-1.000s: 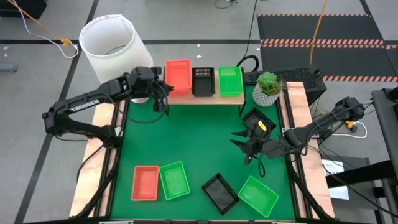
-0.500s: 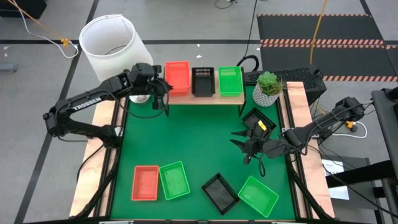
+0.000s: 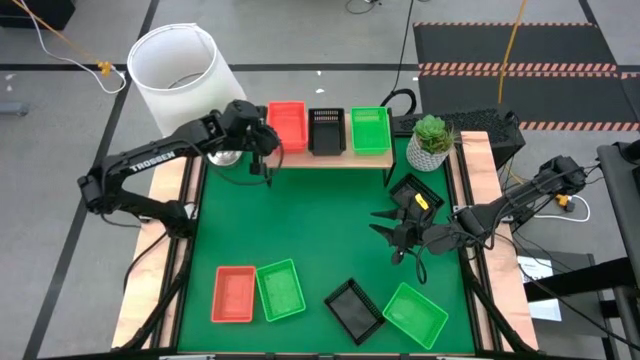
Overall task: Stack baskets on shelf by color
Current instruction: Stack the right orange basket into the orange basket on the shelf, then stack the bottom black basket into the black basket on the shelf
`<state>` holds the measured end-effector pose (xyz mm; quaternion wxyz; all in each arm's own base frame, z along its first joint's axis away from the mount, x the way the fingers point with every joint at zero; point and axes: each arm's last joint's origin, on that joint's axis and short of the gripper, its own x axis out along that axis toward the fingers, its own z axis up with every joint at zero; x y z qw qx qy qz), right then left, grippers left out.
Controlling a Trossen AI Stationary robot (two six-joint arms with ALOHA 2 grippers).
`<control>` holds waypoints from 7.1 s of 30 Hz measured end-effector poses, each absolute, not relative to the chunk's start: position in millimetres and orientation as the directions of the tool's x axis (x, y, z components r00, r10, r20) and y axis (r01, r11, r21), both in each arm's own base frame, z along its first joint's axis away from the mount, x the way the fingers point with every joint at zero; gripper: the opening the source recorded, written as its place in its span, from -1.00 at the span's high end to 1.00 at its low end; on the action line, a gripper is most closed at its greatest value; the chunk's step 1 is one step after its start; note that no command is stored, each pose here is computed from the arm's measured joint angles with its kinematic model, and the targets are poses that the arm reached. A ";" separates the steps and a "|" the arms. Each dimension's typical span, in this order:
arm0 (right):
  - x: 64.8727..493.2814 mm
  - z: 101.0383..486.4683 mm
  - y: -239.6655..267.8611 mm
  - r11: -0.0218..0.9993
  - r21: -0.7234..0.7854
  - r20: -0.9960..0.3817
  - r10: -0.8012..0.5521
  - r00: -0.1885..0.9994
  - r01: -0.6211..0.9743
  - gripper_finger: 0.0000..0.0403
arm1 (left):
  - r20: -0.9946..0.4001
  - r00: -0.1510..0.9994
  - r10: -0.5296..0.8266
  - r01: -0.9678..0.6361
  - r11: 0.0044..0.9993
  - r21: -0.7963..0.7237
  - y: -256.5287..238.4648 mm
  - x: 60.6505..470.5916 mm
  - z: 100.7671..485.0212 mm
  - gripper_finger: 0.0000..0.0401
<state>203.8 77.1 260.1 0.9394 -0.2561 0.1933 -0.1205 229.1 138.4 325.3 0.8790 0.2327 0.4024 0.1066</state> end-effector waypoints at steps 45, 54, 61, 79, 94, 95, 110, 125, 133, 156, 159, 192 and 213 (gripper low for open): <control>204.5 259.9 79.5 0.871 -0.487 -0.321 -0.249 0.914 0.066 0.34 | -0.597 0.715 0.363 -0.126 0.908 0.401 112.3 214.3 348.1 0.38; 204.9 259.0 82.7 0.922 -0.386 -0.348 -0.136 0.927 -0.010 0.34 | -0.584 0.785 0.208 -0.078 0.968 0.240 66.9 225.9 352.8 0.38; 204.5 257.2 90.8 0.981 -0.143 -0.388 0.070 0.919 -0.135 0.34 | -0.598 0.789 0.141 0.014 0.969 0.248 28.8 234.5 349.9 0.38; 220.0 207.0 152.1 0.892 0.316 -0.523 0.449 0.725 -0.324 0.15 | -0.517 0.854 0.056 0.044 0.983 0.180 2.2 226.6 281.2 0.38; 228.1 177.2 181.2 0.822 0.431 -0.521 0.564 0.641 -0.372 0.04 | -0.508 0.860 0.052 0.038 0.986 0.164 1.1 227.1 282.0 0.38; 227.2 178.9 183.6 0.821 0.437 -0.513 0.564 0.647 -0.368 0.04 | -0.508 0.860 0.052 0.036 0.986 0.162 1.0 227.1 282.0 0.38; 208.4 191.5 214.9 0.831 0.423 -0.503 0.547 0.669 -0.361 0.04 | -0.505 0.862 0.039 0.047 0.987 0.157 -2.1 227.4 282.2 0.38; 219.7 158.0 217.6 0.875 0.311 -0.589 0.483 0.648 -0.370 0.04 | -0.506 0.862 0.040 0.047 0.986 0.158 -2.0 227.4 282.2 0.38; 232.1 144.4 208.1 0.875 0.331 -0.629 0.484 0.608 -0.354 0.27 | -0.503 0.864 0.041 0.050 0.985 0.166 -1.8 227.5 282.6 0.38; 243.6 184.2 184.3 0.872 0.193 -0.503 0.482 0.717 -0.450 0.97 | -0.506 0.862 0.041 0.048 0.986 0.160 -2.0 227.4 282.3 0.38; 244.9 192.6 178.4 0.875 0.168 -0.478 0.475 0.739 -0.453 0.96 | -0.506 0.861 0.041 0.048 0.986 0.160 -2.0 227.3 282.2 0.38; 287.3 357.3 29.2 0.920 -0.374 -0.358 -0.260 0.897 0.117 0.96 | -0.513 0.857 0.041 0.049 0.986 0.161 -1.9 227.0 281.6 0.38; 308.6 344.8 -54.6 0.912 -0.378 -0.404 -0.316 0.858 0.159 0.96 | -0.509 0.860 0.041 0.046 0.987 0.157 -1.9 227.8 282.0 0.38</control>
